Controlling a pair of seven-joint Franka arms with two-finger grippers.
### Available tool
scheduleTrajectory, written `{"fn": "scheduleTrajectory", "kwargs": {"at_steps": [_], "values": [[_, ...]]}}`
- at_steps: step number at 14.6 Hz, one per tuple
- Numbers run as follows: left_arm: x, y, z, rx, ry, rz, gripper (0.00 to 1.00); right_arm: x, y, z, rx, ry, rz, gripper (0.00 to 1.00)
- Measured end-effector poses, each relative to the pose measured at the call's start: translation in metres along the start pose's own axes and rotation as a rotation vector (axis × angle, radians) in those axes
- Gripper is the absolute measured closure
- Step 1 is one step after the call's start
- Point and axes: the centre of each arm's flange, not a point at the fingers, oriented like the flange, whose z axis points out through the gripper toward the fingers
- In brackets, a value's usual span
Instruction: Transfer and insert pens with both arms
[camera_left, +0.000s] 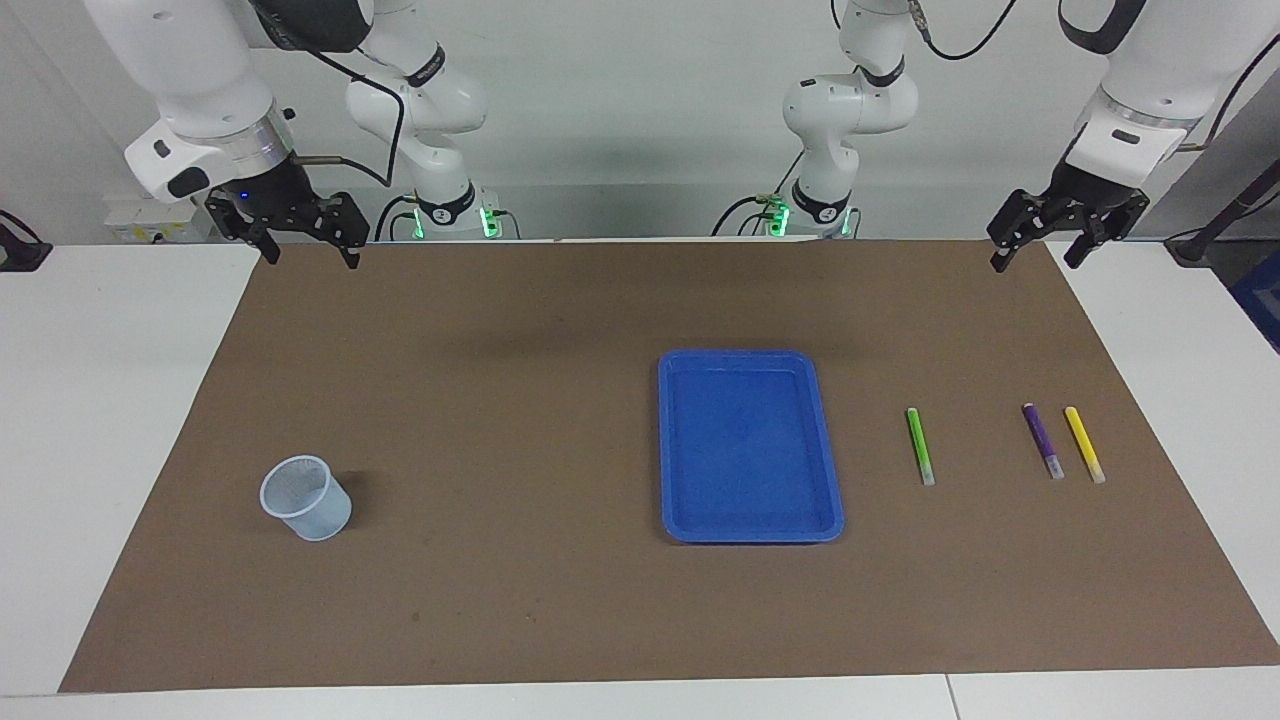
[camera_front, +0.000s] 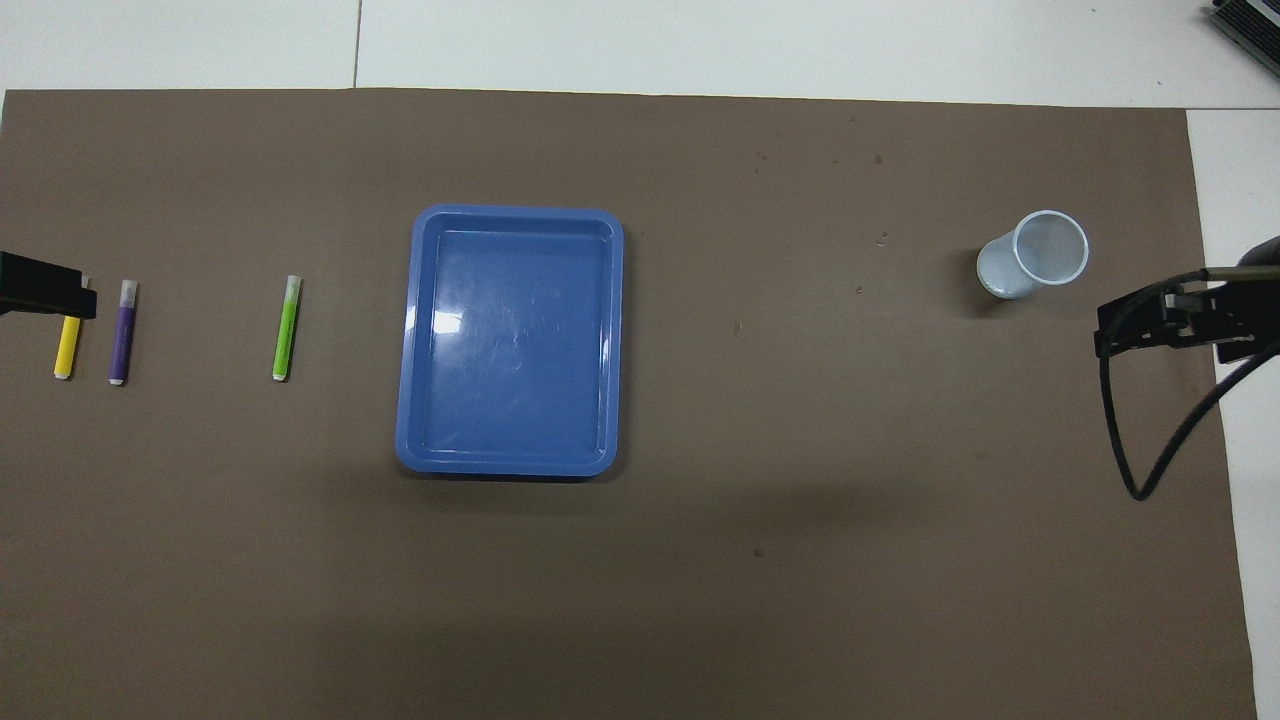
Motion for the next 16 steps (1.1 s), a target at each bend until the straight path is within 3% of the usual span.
{"fn": "scheduleTrajectory", "kwargs": {"at_steps": [16], "values": [[0.0079, 0.0033, 0.0039, -0.003, 0.036, 0.014, 0.0, 0.0002, 0.002, 0.0001, 0.0, 0.0, 0.004, 0.0]]}}
